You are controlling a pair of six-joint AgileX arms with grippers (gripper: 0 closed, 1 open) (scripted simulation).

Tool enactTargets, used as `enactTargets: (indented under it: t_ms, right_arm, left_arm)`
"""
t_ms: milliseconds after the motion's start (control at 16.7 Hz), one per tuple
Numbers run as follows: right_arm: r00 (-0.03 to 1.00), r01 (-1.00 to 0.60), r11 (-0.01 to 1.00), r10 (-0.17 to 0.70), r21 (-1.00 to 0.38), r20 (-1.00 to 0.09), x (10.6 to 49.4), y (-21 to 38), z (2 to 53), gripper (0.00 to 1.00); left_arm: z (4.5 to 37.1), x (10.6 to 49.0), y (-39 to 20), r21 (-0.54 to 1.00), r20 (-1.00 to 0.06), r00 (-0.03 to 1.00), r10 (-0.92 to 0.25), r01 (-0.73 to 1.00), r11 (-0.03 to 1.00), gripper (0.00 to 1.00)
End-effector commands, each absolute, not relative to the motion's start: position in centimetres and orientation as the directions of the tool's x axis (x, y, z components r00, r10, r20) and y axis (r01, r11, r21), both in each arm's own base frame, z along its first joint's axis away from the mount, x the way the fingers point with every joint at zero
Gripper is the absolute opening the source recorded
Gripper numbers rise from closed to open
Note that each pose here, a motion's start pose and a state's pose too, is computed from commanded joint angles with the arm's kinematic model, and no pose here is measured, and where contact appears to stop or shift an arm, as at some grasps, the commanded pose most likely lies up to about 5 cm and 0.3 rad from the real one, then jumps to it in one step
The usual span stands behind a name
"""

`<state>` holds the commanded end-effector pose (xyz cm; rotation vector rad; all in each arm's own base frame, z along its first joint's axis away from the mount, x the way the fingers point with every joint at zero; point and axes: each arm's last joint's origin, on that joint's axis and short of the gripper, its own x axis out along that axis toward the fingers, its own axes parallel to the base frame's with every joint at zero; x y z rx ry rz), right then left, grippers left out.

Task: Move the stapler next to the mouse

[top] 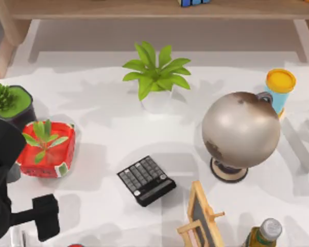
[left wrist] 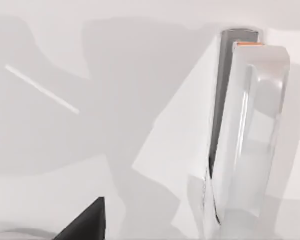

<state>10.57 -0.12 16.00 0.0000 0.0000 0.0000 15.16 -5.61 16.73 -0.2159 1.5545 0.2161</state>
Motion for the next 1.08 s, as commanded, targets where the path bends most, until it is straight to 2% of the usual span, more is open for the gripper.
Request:
enactTargets:
  t_ms: [360, 840, 1080]
  right_arm:
    - [1.0, 0.0, 1.0, 0.0, 0.0, 0.0, 10.6, -0.1, 16.0, 1.0]
    - [1.0, 0.0, 1.0, 0.0, 0.0, 0.0, 10.6, -0.1, 16.0, 1.0]
    - [1.0, 0.0, 1.0, 0.0, 0.0, 0.0, 10.6, -0.1, 16.0, 1.0]
  left_arm:
    - [16.6, 15.1, -5.5, 0.003, -1.0, 0.001, 0.003, -0.276, 0.961, 1.0]
    - [12.5, 15.0, -5.4, 0.004, -1.0, 0.004, 0.005, -0.279, 0.96, 1.0]
    - [11.8, 15.2, -5.6, 0.004, -1.0, -0.001, 0.004, -0.273, 0.962, 1.0]
